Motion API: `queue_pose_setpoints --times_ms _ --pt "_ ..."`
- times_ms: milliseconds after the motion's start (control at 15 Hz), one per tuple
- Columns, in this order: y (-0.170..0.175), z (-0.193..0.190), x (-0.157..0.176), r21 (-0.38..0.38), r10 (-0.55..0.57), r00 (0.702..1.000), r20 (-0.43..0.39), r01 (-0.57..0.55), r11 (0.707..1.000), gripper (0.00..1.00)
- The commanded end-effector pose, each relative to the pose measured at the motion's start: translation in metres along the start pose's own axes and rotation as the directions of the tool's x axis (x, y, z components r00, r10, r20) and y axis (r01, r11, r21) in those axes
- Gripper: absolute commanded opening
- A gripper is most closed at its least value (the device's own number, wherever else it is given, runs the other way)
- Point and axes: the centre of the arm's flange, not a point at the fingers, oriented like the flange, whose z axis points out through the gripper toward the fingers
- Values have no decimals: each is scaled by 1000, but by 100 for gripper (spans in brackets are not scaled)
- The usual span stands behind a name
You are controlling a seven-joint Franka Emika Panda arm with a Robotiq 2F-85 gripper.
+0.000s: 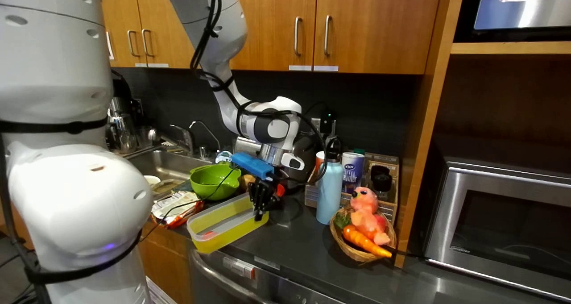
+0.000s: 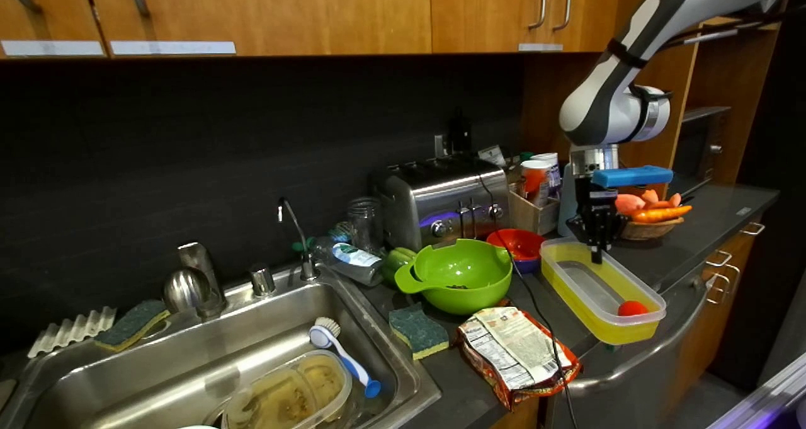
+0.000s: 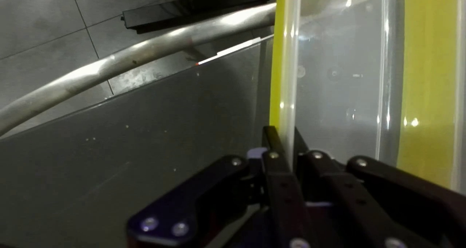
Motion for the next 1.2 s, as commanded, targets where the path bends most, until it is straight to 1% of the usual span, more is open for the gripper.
queue_pose_setpoints --times_ms 0,200,400,600,733,867,1133 --pt "5 -33 -30 19 15 997 -81 -14 1000 2" --pt "9 -52 -44 27 28 991 -128 -25 999 2" --pt "16 -62 -51 55 63 986 -154 -55 997 2" --pt "36 -63 -56 95 143 974 -178 -128 987 2" --pt "54 -60 -57 157 225 955 -195 -196 968 2" --pt "69 -56 -57 221 300 933 -200 -255 941 2" --pt "94 -47 -54 336 421 887 -189 -344 877 2"
